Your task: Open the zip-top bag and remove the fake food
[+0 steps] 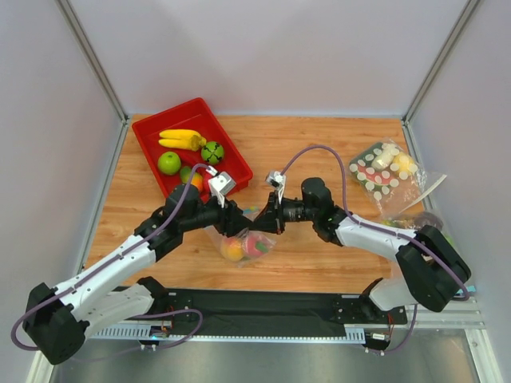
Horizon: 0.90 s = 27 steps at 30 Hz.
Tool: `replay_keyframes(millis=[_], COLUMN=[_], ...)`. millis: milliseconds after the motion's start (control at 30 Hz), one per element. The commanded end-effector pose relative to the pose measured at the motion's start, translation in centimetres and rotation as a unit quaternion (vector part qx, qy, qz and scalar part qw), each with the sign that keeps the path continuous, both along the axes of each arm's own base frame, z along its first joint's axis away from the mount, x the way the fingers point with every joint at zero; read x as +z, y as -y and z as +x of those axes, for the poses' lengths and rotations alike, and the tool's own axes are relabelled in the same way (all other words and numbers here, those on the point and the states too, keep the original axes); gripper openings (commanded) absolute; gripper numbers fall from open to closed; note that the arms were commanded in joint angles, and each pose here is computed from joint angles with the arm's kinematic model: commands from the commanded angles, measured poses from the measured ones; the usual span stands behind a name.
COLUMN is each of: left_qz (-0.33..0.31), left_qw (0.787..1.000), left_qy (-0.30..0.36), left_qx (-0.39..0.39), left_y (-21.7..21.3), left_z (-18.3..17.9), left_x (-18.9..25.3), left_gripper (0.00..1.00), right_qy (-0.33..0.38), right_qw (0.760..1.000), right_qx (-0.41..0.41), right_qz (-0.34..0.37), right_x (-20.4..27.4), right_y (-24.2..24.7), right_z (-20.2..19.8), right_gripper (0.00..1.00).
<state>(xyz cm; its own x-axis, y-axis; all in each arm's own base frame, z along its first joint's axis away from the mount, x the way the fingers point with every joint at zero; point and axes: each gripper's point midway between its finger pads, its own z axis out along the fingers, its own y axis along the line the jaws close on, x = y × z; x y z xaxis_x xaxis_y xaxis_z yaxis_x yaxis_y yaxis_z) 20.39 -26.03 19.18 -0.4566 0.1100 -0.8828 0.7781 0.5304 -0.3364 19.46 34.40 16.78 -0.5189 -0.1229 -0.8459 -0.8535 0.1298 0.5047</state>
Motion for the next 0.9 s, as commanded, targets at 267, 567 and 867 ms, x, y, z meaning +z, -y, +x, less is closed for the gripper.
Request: replay_keyframes(millis=[267, 567, 867], left_qz=[-0.044, -0.045, -0.047], left_qw=[0.988, 0.979, 0.980], left_qy=[0.094, 0.047, 0.046], left_qx=[-0.118, -0.193, -0.190], left_y=[0.4, 1.3, 1.5], left_z=[-3.7, -5.8, -5.6], left_x=[7.2, 7.1, 6.8], left_gripper=[0.60, 0.59, 0.57], right_qy=[0.027, 0.029, 0.030], right_qw=[0.993, 0.988, 0.983], right_qx=[0.108, 0.140, 0.168], right_qz=[0.047, 0.061, 0.072], right_x=[3.5, 4.7, 5.7], right_y=[0.7, 1.3, 1.6], right_z=[-4.2, -5.7, -6.7], right_gripper=[0.00, 0.00, 0.00])
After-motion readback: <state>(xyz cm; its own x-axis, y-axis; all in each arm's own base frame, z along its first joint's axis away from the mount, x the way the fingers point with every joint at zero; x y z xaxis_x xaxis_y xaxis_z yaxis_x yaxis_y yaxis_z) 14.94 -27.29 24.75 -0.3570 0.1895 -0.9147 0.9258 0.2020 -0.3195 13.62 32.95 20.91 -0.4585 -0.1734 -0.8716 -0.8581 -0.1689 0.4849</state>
